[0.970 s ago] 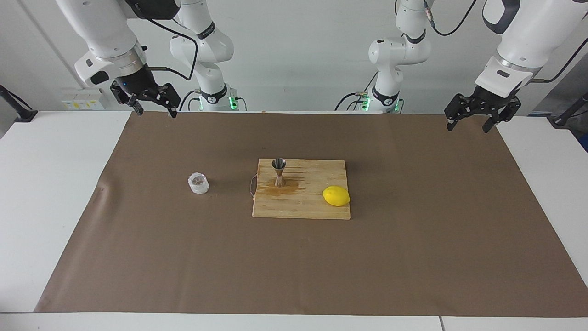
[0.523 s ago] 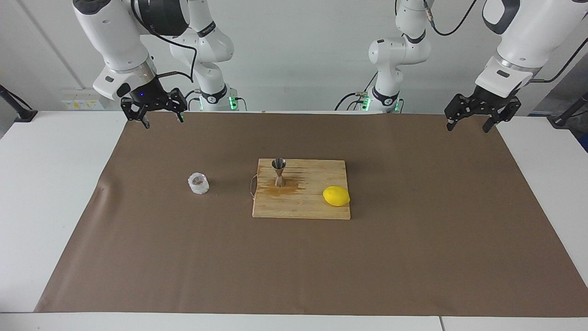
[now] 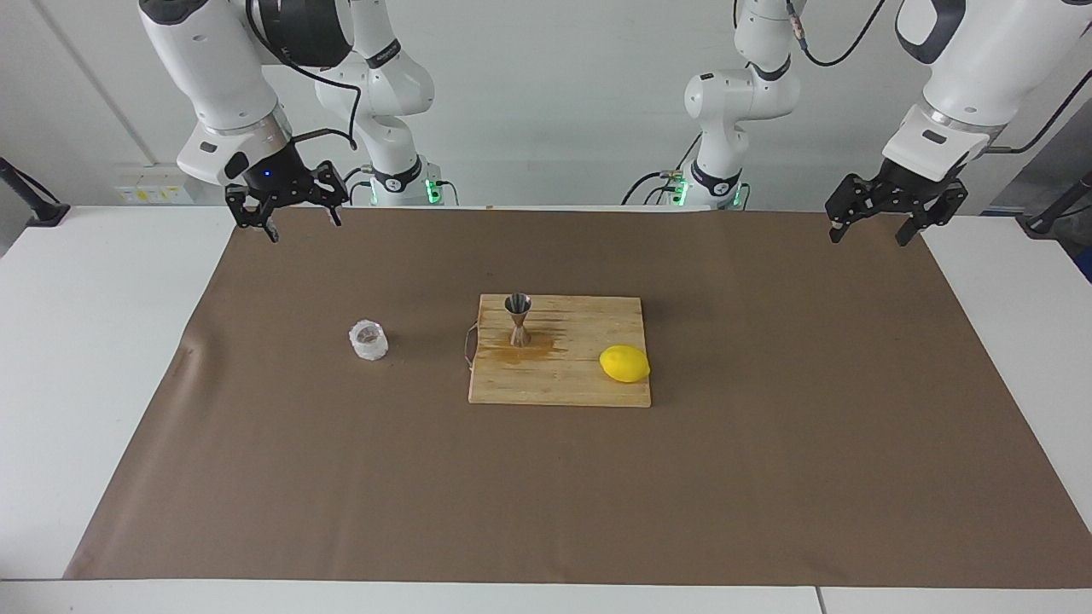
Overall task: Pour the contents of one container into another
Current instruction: 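Move the right gripper toward the small white cup, then lower the open right gripper around the white cup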
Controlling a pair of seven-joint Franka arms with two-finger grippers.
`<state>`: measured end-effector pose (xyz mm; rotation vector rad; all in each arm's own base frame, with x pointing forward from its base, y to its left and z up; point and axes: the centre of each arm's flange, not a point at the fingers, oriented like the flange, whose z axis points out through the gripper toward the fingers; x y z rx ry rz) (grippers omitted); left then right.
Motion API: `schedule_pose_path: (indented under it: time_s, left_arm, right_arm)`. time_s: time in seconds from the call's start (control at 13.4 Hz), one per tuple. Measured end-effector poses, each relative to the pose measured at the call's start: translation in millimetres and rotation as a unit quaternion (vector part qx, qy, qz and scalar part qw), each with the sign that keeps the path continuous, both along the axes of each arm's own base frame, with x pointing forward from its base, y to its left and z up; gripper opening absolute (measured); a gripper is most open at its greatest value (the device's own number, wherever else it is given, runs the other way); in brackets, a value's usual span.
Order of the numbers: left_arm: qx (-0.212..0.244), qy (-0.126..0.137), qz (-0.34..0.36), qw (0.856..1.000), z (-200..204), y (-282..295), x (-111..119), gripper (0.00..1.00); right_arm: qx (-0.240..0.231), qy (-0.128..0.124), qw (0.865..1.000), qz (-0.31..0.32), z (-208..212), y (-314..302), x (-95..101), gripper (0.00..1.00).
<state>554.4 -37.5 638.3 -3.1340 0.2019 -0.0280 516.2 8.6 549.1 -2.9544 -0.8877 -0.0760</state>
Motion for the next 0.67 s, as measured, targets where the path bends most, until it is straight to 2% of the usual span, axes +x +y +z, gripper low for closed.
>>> schedule_pose_path:
  time_s: [0.15,0.3,0.67]
  left_arm:
    - [0.000,0.000,0.000,1.000,0.0,0.0,0.0,1.00]
    - [0.000,0.000,0.000,1.000,0.0,0.0,0.0,1.00]
    - [0.000,0.000,0.000,1.000,0.0,0.0,0.0,1.00]
  right_arm:
    - [0.013,-0.013,0.997,0.072,-22.2,1.0,0.5,1.00]
    - [0.022,-0.014,0.990,0.140,-41.2,-3.3,-1.3,1.00]
    - [0.095,-0.040,0.959,0.266,-106.6,-54.9,8.1,1.00]
